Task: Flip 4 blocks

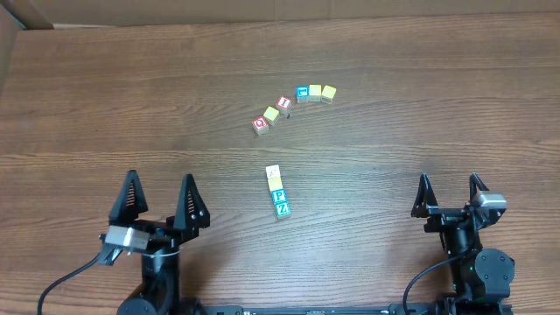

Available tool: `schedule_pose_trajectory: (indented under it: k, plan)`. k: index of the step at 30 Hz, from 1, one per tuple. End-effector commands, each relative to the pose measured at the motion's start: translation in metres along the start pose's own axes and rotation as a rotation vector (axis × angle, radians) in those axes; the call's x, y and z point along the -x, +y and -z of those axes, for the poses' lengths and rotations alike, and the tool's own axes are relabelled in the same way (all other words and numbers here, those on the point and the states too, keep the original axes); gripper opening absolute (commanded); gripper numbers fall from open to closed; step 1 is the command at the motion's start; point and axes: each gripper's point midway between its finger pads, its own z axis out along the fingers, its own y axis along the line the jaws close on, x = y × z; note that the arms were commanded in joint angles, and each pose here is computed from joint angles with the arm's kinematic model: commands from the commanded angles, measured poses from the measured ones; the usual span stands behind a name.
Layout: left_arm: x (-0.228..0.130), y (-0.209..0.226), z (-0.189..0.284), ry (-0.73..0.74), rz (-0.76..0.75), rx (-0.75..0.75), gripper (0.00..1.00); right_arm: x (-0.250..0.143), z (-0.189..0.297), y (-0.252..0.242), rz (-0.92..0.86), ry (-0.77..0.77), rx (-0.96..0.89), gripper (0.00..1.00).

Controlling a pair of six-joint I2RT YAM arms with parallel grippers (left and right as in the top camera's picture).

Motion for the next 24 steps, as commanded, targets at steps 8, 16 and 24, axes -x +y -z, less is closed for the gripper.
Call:
schedule_pose_trajectory:
  k: [8, 16, 24]
  plan:
    - [-0.077, 0.036, 0.014, 0.237, -0.035, 0.121, 1.00, -0.002, 0.000, 0.002, 0.015, -0.004, 0.014, 1.00]
    - [-0.121, 0.053, 0.032, 0.444, -0.201, 0.153, 1.00, -0.002, 0.000, 0.002, 0.015, -0.004, 0.013, 1.00]
    - [-0.135, 0.058, 0.040, 0.511, -0.196, 0.168, 1.00, -0.002, 0.000, 0.002, 0.015, -0.004, 0.014, 1.00]
